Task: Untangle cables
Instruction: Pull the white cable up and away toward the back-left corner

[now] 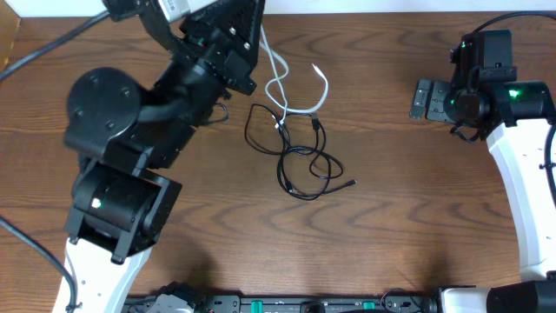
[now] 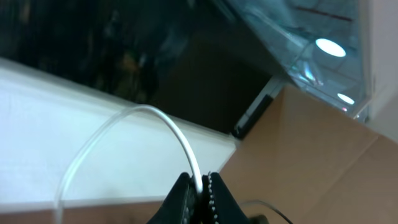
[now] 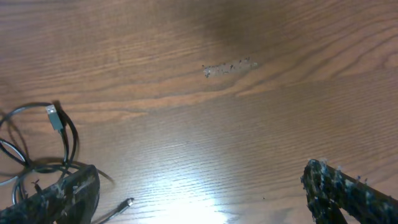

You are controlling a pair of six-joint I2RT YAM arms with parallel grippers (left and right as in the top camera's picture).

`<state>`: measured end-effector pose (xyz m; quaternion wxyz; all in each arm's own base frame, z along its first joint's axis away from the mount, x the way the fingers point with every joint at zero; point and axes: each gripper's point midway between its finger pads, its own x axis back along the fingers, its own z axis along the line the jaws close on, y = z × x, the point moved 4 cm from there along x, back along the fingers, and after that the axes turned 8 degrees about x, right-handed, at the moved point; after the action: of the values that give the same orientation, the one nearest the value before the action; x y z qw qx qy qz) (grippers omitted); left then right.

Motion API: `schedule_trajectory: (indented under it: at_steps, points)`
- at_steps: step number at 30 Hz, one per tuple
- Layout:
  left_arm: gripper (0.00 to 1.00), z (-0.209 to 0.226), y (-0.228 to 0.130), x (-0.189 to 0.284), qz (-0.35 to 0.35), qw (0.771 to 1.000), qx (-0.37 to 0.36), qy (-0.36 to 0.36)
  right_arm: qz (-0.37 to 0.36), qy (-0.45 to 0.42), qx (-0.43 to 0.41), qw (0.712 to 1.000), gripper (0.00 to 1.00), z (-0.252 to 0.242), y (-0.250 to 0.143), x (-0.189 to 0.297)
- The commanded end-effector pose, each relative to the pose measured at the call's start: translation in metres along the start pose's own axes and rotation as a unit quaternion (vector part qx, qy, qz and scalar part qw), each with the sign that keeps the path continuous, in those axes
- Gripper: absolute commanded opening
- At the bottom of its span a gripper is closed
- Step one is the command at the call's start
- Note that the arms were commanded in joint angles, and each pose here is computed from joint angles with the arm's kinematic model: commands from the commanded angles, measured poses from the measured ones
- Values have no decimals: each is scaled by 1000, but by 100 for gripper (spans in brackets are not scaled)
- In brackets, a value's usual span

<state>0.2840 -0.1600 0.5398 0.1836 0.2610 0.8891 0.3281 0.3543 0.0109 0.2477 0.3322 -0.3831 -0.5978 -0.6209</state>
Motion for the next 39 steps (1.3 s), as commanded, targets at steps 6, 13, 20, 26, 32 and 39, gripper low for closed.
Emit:
schedule_trajectory:
  at_steps: [6,13,20,26,32,39]
  points:
    - [7,33,-67,-39,153,984,93,26,2,2,-33,999,99,-1,-1,0]
    - [8,-20,-38,-46,111,982,18,-150,9,0,-32,999,99,-1,-4,0]
    - [8,10,-76,-55,187,978,56,-80,9,1,-32,999,99,-1,-4,0]
    - [7,54,-111,-60,267,947,179,22,10,1,-32,999,99,-1,-4,0]
    - [7,47,-89,-57,253,901,350,28,21,-1,-31,999,99,-2,-9,0]
    - [8,63,-48,-62,163,960,229,8,21,-1,-32,999,99,-2,-9,-1]
